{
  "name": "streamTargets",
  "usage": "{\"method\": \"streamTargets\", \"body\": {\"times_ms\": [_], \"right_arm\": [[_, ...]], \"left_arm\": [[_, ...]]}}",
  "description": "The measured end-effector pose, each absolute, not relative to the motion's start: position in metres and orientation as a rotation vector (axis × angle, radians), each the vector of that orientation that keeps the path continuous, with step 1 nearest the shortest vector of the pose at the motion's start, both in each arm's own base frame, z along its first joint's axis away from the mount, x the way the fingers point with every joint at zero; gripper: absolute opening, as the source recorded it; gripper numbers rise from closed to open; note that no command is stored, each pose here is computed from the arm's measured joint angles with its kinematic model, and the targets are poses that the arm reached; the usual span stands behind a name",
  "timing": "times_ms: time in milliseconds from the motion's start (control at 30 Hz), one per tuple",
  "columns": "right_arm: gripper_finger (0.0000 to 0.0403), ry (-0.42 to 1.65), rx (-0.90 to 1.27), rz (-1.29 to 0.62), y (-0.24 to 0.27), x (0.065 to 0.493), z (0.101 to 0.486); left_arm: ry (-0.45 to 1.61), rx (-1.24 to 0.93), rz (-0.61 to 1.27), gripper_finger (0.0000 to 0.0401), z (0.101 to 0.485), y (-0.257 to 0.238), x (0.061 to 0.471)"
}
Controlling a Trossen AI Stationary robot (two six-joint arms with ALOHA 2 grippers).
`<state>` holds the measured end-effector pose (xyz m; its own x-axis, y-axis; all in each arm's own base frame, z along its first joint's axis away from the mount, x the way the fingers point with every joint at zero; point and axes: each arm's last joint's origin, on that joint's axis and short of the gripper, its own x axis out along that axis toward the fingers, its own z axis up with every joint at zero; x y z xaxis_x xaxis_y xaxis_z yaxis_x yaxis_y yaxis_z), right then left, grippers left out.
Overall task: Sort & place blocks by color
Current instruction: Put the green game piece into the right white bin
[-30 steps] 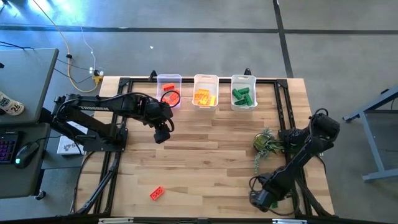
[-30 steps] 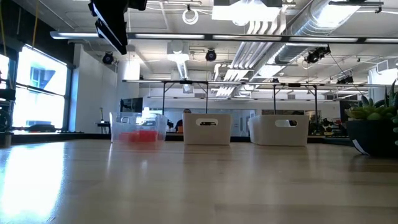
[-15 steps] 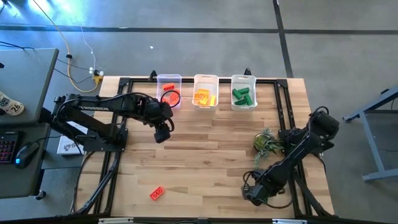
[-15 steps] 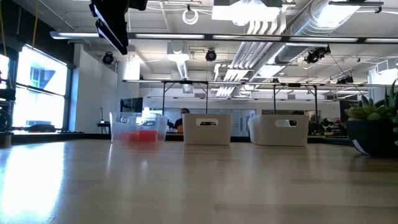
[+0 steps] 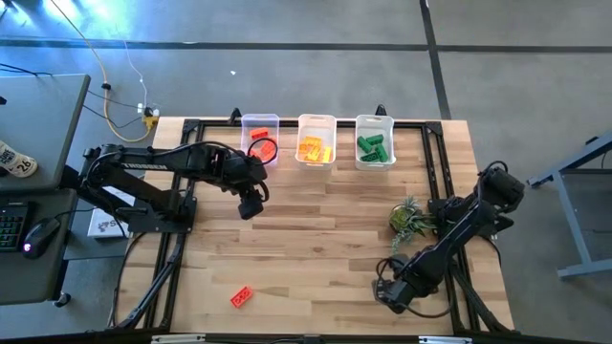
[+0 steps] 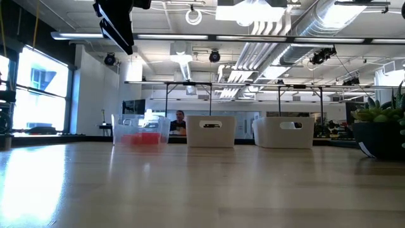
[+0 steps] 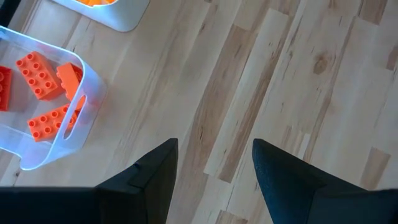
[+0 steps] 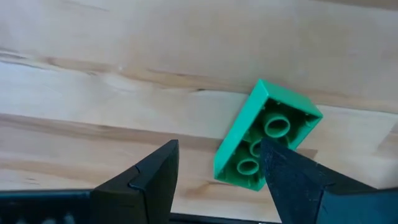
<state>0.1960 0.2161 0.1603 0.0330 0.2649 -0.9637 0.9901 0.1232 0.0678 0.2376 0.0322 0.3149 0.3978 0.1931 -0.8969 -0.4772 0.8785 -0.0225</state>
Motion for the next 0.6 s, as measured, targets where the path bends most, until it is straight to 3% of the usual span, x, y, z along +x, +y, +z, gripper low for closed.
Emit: {"method": "streamTargets", "body": {"times_ms": [600], "right_arm": [[0.0213, 1.365, 1.345, -0.906, 0.2136, 0.1956, 0.1703]], "left_arm": [[1.053, -0.300, 0.430, 0.0195, 0.3162, 0.0326, 0.2402]]}}
